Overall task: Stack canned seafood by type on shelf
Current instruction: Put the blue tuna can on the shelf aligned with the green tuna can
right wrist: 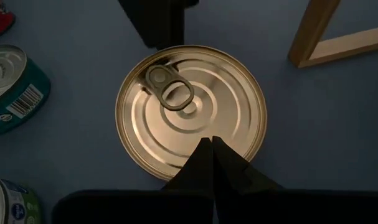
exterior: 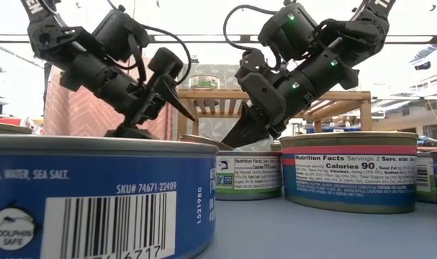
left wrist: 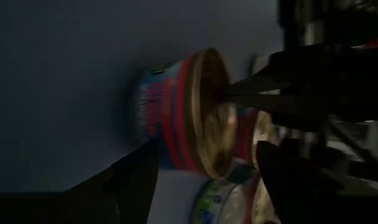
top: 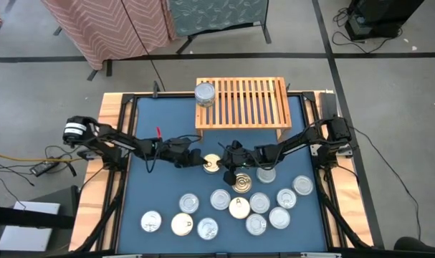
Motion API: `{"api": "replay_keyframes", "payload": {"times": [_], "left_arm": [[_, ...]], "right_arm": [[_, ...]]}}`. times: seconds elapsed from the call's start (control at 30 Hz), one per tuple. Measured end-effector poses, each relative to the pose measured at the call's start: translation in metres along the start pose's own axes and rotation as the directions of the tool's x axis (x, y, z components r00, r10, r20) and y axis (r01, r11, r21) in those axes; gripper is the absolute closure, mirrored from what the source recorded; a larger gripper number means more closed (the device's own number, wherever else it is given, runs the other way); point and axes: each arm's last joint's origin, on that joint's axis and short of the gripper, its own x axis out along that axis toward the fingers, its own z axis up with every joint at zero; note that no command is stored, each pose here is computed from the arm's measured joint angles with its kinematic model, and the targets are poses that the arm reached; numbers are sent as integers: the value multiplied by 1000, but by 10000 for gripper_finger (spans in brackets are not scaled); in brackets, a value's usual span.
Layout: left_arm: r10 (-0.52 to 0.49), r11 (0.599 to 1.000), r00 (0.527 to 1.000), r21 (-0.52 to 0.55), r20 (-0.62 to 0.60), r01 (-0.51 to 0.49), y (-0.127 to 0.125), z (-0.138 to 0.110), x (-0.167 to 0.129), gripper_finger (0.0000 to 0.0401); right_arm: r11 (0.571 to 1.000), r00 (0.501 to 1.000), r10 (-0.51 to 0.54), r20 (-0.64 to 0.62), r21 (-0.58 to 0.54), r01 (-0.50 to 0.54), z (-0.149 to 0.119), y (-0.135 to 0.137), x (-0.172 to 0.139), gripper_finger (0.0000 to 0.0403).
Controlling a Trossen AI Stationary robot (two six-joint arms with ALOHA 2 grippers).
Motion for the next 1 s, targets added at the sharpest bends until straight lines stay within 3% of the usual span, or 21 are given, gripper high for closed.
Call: {"api": "replay_keyframes", "payload": {"times": [0.37,1.0], "left_arm": [[40,999,999,-12,-35,-40,9,-8,9,129],[43,997,996,-72,73,-38,16,-7,18,129]], "right_arm": [[1000,1000,-16,-9,-26,16,-1,-2,0,403],[999,1000,-3,5,-33,3,-1,-3,0,403]]}}
